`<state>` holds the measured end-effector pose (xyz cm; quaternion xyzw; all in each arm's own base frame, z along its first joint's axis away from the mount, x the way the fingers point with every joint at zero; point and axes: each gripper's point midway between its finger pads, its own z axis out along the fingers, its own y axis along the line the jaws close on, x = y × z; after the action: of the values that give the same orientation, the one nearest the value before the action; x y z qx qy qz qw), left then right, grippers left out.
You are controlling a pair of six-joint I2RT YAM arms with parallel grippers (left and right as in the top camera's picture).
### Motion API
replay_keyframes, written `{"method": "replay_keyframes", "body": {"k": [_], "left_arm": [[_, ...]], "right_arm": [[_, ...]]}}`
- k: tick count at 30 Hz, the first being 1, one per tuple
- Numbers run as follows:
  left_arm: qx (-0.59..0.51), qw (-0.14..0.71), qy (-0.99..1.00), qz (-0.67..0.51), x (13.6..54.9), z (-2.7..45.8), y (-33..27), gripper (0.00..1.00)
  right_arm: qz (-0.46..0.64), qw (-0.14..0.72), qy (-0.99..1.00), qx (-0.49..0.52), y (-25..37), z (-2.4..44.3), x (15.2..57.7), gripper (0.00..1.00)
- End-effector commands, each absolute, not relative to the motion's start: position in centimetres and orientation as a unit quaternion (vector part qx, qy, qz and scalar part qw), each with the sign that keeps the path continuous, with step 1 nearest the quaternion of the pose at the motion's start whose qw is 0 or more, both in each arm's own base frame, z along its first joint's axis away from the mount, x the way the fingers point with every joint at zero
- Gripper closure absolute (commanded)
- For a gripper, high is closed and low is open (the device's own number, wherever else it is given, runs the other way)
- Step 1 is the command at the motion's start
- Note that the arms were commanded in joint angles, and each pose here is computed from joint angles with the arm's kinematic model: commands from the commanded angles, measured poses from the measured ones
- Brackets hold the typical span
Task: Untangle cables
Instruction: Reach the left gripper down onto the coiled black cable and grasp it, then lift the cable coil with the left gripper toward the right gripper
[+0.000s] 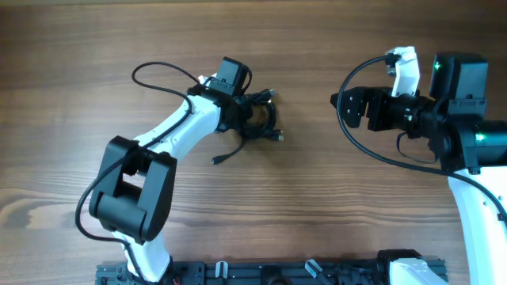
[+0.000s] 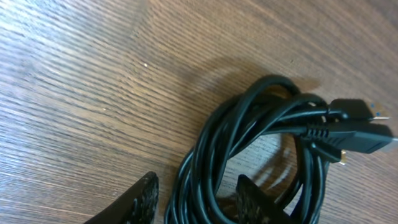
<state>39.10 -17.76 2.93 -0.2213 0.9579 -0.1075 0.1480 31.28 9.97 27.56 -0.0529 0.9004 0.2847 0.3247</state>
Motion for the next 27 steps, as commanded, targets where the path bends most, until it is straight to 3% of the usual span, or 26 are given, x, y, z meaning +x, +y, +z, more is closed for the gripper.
{"method": "replay_keyframes", "body": {"k": [1,9,12,21,27], "left_arm": [[-0.225,0.142,0.96,-0.093,39.3,1.4,-17.8,0.62],[-0.227,0.124,0.964,-0.062,38.4,0.1,-16.9,0.8],[-0.227,0.12,0.965,-0.059,38.2,0.0,-16.8,0.96],[-0.179,0.131,0.972,-0.081,38.4,1.8,-17.5,0.96],[-0.075,0.243,0.957,-0.142,39.3,12.5,-18.4,0.96]], "right_arm": [[0.29,0.328,0.897,-0.053,10.0,28.1,31.5,0.0],[0.29,0.328,0.897,-0.053,10.0,28.1,31.5,0.0],[0.29,0.328,0.897,-0.053,10.0,28.1,31.5,0.0],[0.283,0.329,0.899,-0.05,9.8,28.0,31.6,0.0],[0.284,0.329,0.899,-0.05,9.8,28.0,31.6,0.0]]}}
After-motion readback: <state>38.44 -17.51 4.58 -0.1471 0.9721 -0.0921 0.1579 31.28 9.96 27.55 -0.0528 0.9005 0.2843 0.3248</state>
